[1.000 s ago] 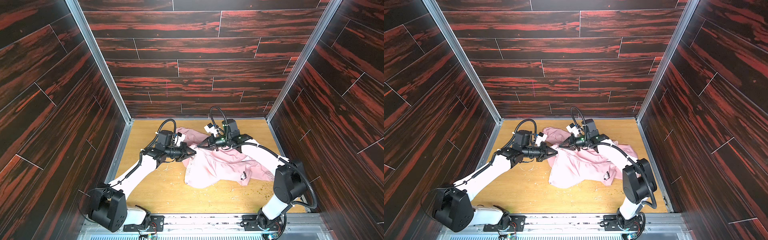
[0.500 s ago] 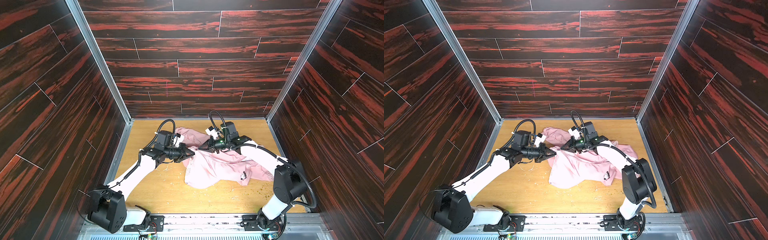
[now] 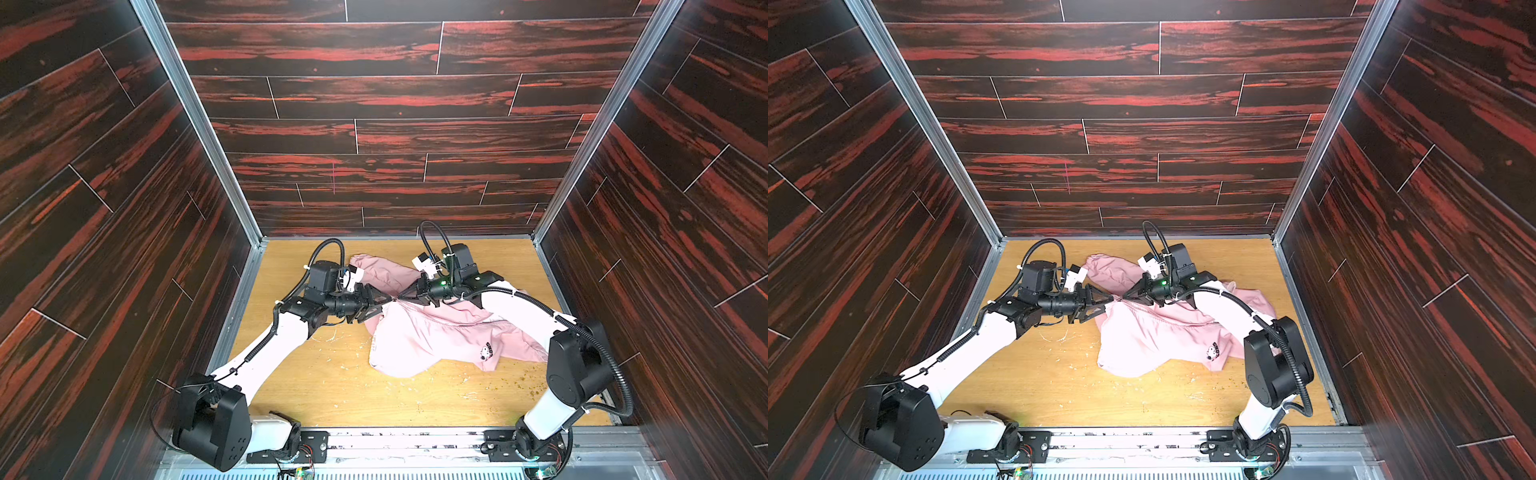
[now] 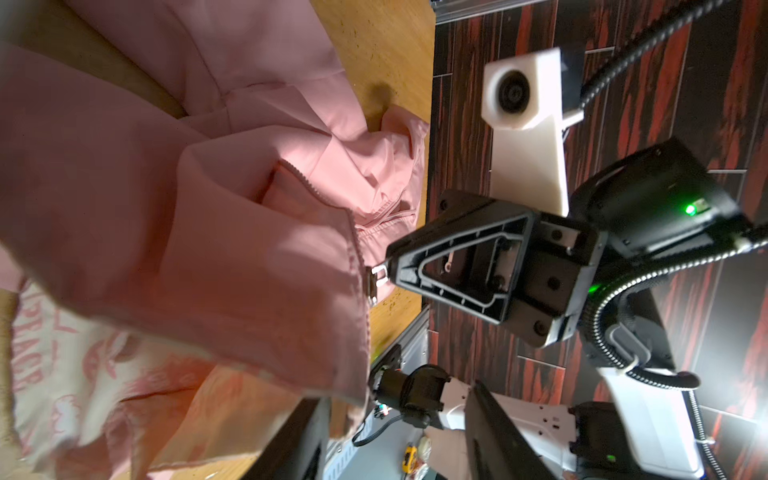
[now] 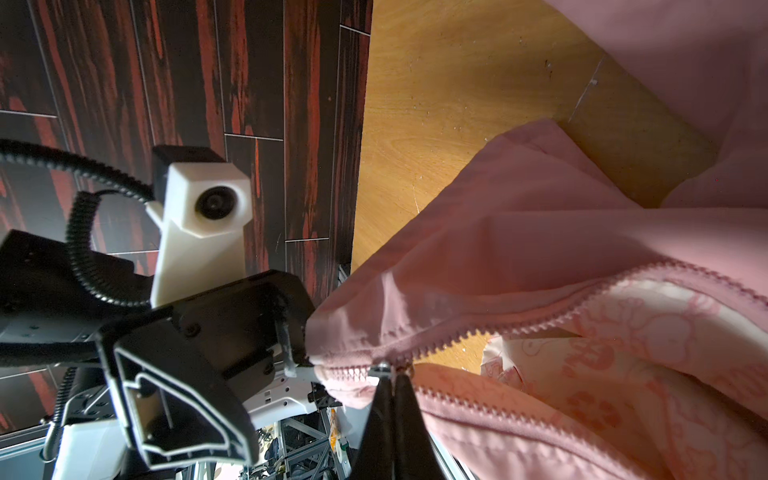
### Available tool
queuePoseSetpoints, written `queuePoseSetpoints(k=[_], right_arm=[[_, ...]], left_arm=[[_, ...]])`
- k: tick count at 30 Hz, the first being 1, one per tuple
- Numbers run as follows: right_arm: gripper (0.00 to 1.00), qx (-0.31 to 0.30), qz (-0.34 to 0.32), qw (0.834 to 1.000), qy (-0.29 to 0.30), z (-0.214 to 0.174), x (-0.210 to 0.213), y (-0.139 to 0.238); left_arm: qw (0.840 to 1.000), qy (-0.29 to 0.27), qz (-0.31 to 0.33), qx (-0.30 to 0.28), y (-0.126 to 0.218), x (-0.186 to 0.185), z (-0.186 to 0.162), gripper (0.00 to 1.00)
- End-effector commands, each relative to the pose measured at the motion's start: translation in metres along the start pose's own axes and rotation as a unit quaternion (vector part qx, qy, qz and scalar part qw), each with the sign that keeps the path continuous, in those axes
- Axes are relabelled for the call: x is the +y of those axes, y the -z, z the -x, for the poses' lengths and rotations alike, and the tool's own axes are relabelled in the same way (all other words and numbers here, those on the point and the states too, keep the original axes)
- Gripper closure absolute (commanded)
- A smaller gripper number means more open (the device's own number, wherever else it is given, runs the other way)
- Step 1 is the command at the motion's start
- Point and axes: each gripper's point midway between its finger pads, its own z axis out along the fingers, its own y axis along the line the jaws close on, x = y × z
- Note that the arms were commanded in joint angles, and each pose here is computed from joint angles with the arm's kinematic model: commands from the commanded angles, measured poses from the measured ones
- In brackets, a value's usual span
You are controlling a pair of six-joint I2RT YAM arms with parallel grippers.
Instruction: Zip up the jacket
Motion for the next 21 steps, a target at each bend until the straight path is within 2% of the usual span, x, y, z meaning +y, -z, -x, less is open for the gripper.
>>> queuePoseSetpoints(k=[1,5,7,12,14,21], right_arm=[[1.0,0.002,0.015,1.0,0.016,-0.003,0.015,0.005],[1.0,0.004,0.014,1.0,0.015,-0.004,0.014,0.005],[1.0,0.004,0.013,1.0,0.015,-0.005,0.014,0.005],[1.0,0.001,0.009,1.0,0.015,-0.005,0.013,0.006],[1.0,-0.002,0.005,1.0,0.015,-0.004,0.012,0.006],[1.0,-0.017,-0.038,0.999,0.011,-0.001,-0.001,0.01]], left_arm=[[1.0,0.009,-0.011,-0.011,-0.002,0.0,0.007,0.45],[1.0,0.015,-0.014,-0.016,-0.005,0.001,0.011,0.48],[1.0,0.016,-0.014,-0.015,-0.006,0.002,0.011,0.58],[1.0,0.02,-0.013,-0.009,-0.007,0.005,0.009,0.92],[1.0,0.022,-0.007,-0.01,-0.007,0.007,0.009,1.0],[0.998,0.016,0.052,-0.019,-0.003,0.024,0.011,1.0]])
